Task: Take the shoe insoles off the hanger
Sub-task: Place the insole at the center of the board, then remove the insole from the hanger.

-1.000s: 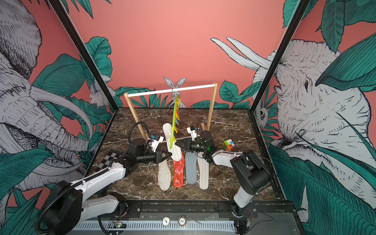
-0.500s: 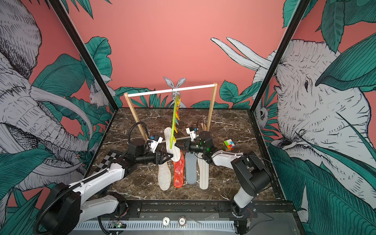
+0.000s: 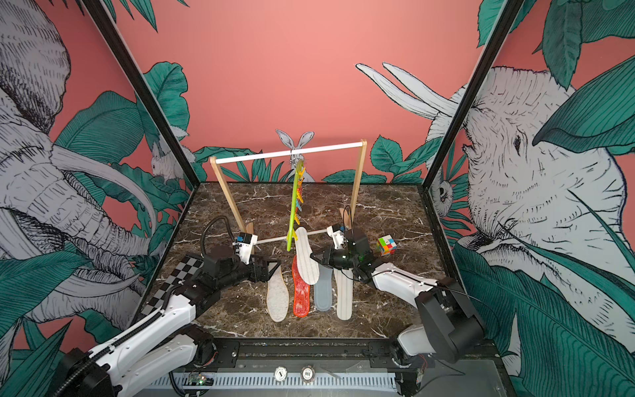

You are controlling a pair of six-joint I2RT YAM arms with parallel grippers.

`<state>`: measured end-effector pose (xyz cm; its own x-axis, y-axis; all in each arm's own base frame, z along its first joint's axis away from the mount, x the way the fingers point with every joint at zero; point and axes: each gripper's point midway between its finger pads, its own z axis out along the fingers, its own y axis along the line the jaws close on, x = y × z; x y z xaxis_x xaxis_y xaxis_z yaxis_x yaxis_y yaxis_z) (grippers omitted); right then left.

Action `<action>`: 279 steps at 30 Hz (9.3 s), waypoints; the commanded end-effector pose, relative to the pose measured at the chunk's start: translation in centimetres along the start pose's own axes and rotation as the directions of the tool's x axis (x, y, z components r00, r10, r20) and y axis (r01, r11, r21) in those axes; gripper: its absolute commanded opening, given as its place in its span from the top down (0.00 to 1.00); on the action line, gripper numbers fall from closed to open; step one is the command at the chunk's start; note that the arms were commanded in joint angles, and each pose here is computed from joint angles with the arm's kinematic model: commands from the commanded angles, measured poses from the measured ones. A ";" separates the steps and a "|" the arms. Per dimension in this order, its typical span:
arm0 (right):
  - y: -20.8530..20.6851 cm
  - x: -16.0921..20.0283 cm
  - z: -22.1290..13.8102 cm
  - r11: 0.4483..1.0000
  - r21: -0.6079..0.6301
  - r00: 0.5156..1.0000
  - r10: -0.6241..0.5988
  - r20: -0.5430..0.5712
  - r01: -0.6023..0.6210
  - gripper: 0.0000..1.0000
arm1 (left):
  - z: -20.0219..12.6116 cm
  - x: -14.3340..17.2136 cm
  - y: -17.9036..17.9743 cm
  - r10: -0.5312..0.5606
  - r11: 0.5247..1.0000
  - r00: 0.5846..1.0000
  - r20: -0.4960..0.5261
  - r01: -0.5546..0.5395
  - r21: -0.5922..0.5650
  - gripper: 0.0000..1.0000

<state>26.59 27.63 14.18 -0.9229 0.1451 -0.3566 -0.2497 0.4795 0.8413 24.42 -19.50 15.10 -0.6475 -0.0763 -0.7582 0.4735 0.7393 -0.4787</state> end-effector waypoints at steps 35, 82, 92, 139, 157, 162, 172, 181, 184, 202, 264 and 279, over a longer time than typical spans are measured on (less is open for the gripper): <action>-12.8 5.4 -13.8 0.852 0.481 0.975 0.136 0.177 -0.206 1.00 | 0.6 -1.0 1.0 0.056 0.993 0.987 0.153 -0.039 -0.112 0.02; -18.9 6.8 -15.1 0.672 0.700 0.964 0.248 0.094 -0.241 0.81 | 1.8 -1.0 1.3 0.042 0.992 0.990 0.135 -0.026 -0.121 0.02; -19.1 6.5 -15.6 0.654 0.717 0.966 0.233 0.114 -0.242 0.62 | 1.7 -0.9 1.6 0.042 0.991 0.990 0.136 -0.024 -0.133 0.02; 1.1 -6.3 -8.4 0.959 0.259 0.931 -0.196 0.308 0.116 0.43 | 16.8 -10.8 4.6 0.341 0.912 0.904 0.257 -0.252 -0.324 0.39; 1.5 -6.0 -8.4 0.971 0.219 0.930 -0.169 0.327 0.100 0.42 | 21.3 -12.6 8.0 0.276 0.917 0.935 0.223 -0.187 -0.352 0.56; 1.6 -6.0 -8.0 0.972 0.213 0.934 -0.163 0.317 0.097 0.42 | 22.5 -12.8 7.6 0.269 0.928 0.941 0.203 -0.198 -0.315 0.57; 1.9 -6.1 -7.4 0.978 0.191 0.940 -0.145 0.308 0.088 0.42 | 24.2 -12.6 8.0 0.260 0.929 0.951 0.167 -0.199 -0.312 0.62; 2.0 -6.1 -7.4 0.979 0.185 0.941 -0.141 0.309 0.086 0.41 | 25.1 -12.9 8.4 0.245 0.928 0.959 0.144 -0.188 -0.322 0.70; 2.2 -6.2 -7.5 0.979 0.183 0.940 -0.141 0.312 0.087 0.41 | 25.1 -12.8 8.4 0.239 0.929 0.960 0.148 -0.181 -0.322 0.78; 3.4 -6.6 -7.8 0.987 0.145 0.934 -0.116 0.338 0.070 0.41 | 20.9 -13.1 7.8 0.235 0.930 0.947 0.219 -0.153 -0.334 1.00; 13.8 -19.5 1.2 0.981 -0.104 0.891 -0.104 0.441 0.166 0.23 | 14.8 -12.1 9.8 0.290 0.872 0.949 0.125 -0.208 -0.443 1.00; 14.1 -20.7 3.0 0.966 -0.140 0.878 -0.131 0.460 0.218 0.23 | 15.2 -11.9 10.6 0.304 0.863 0.950 0.070 -0.243 -0.443 1.00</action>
<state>43.09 33.30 28.93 -0.6973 0.4603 -0.5495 -0.3809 0.4115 0.8280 46.09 -21.08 10.50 -0.4464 0.0879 -0.8905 0.2878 0.9564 -0.0498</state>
